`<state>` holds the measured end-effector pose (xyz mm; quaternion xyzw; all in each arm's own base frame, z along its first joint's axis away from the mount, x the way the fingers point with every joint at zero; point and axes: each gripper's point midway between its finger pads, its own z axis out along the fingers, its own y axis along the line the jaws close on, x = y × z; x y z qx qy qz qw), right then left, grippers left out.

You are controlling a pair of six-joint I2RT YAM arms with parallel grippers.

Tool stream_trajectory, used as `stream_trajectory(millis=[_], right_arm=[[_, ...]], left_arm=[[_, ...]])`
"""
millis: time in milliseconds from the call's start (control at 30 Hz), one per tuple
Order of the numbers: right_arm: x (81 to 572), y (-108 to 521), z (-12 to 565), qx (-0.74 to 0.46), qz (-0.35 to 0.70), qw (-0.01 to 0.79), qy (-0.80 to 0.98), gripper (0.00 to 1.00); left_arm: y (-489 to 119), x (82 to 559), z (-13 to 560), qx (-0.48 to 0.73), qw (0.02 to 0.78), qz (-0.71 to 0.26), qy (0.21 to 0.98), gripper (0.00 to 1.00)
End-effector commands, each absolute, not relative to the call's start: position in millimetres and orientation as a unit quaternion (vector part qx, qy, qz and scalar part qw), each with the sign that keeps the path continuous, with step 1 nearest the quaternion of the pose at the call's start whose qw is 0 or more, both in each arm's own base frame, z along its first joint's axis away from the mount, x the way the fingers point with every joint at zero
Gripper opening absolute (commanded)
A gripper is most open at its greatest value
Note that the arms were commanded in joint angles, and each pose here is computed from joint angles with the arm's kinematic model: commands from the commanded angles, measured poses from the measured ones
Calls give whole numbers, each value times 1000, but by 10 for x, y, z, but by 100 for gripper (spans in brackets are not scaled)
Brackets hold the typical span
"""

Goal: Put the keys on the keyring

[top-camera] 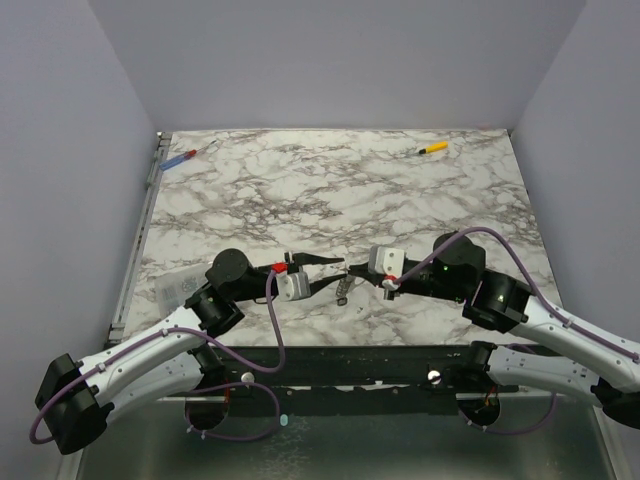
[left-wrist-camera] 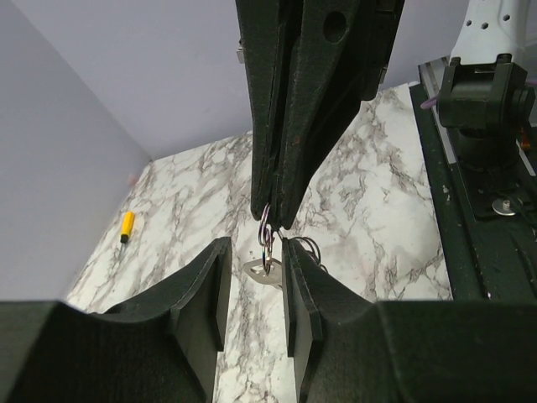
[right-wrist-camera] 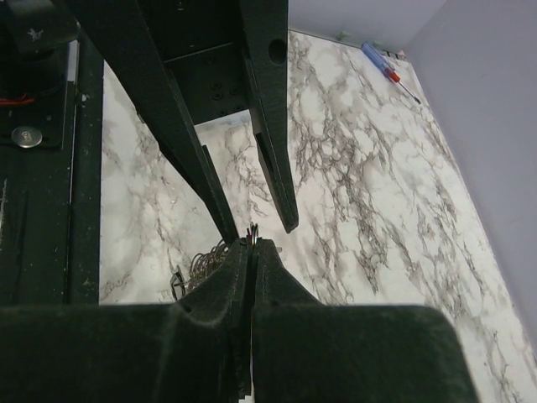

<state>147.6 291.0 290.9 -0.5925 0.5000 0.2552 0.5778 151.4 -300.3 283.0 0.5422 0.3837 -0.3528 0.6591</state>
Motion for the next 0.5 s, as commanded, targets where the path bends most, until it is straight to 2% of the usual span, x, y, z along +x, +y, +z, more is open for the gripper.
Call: stream_trajectory(millis=[0,167,400,467], right_arm=[[1412,2986,3125,-587,280,594,474,1],[1391,3016,3143,-588,288,595,467,1],[1390,3038,3117,-588,291,594,465,1],[1387,3039,3118,-588,292,594,465,1]], left_arm=[[-2995,1446,2825,548,658,-359,371,35],[-2999,1433,2826,549,657,-361,369,32],[-3002,1425,2830,550,656,-363,367,11],[-3002,1419,2833,551,656,-364,366,8]])
